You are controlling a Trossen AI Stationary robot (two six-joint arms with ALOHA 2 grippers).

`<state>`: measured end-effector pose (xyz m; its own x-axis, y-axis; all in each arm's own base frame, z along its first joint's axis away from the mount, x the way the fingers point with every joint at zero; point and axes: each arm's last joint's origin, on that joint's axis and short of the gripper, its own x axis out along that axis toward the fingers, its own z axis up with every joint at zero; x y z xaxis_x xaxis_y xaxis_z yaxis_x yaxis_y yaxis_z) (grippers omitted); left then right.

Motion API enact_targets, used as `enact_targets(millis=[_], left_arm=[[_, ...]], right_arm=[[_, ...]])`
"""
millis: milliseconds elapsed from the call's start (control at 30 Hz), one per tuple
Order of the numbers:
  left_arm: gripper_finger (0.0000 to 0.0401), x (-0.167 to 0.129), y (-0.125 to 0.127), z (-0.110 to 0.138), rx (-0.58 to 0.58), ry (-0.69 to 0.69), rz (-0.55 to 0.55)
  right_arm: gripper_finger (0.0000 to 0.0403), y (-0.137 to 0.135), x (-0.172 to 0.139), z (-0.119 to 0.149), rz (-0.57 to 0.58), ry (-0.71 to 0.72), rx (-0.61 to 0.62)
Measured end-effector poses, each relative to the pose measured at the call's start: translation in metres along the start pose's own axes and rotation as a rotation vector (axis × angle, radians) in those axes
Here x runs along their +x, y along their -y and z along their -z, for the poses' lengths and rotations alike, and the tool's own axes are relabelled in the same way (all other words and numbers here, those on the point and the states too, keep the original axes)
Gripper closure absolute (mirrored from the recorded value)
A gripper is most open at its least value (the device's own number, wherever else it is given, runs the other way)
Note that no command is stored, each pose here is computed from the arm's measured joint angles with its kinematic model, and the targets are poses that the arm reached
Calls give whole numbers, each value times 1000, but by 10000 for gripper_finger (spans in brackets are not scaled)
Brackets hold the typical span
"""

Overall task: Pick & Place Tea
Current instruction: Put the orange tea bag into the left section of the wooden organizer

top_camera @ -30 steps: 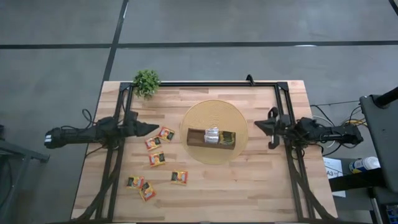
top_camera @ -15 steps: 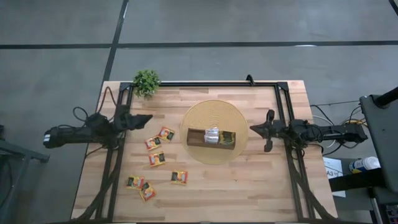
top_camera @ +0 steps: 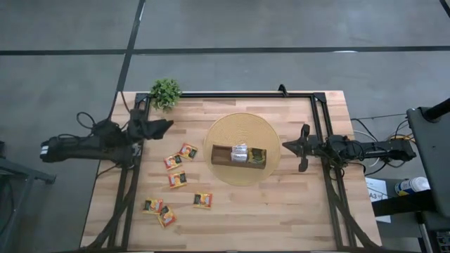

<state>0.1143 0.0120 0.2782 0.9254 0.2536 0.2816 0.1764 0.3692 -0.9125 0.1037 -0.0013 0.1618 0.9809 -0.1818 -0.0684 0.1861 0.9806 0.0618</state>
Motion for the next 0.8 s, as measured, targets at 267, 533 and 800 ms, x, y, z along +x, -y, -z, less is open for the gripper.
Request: enact_targets(millis=[267,533,800], left_arm=[[144,41,38,-5,16,-13,-4],[144,86,50,17,-123,-424,-141],[144,88,54,38,19,-805,-684]], right_arm=[[394,0,0,0,0,-1,0],[394,0,0,0,0,-1,0],[394,0,0,0,-1,-2,-1]])
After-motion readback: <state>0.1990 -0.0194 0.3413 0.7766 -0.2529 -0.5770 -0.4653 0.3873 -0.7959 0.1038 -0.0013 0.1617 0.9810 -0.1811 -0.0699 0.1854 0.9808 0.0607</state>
